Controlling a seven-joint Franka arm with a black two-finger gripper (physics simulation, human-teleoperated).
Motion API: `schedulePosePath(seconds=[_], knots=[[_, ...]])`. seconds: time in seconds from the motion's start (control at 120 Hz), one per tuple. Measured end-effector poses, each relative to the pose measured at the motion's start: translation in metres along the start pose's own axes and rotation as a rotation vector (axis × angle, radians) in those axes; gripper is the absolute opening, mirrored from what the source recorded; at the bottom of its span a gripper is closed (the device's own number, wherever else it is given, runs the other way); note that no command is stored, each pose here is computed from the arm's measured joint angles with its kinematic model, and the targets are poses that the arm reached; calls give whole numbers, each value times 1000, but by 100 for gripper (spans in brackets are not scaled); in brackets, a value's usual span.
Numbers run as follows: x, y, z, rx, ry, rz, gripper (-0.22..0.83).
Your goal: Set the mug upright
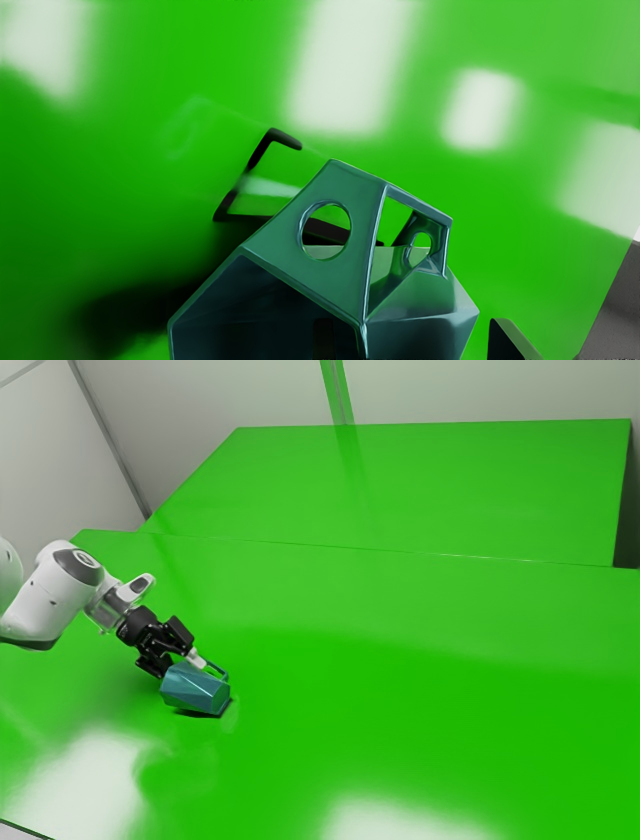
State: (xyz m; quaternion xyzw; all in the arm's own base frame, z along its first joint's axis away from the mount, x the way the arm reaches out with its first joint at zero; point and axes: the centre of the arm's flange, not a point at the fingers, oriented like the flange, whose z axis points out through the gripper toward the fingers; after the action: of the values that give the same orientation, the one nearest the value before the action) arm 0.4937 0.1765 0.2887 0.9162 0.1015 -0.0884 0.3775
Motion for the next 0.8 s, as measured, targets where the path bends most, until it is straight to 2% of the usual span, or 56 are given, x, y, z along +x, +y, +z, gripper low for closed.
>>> schedulePosePath(seconds=[0.125, 0.283, 0.55, 0.8], knots=[[-1, 0, -1, -9, 4, 16, 6], [-1, 1, -1, -17, 2, 37, -5], [-2, 21, -2, -34, -1, 89, -15], [-6, 70, -7, -16, 1, 183, -17]])
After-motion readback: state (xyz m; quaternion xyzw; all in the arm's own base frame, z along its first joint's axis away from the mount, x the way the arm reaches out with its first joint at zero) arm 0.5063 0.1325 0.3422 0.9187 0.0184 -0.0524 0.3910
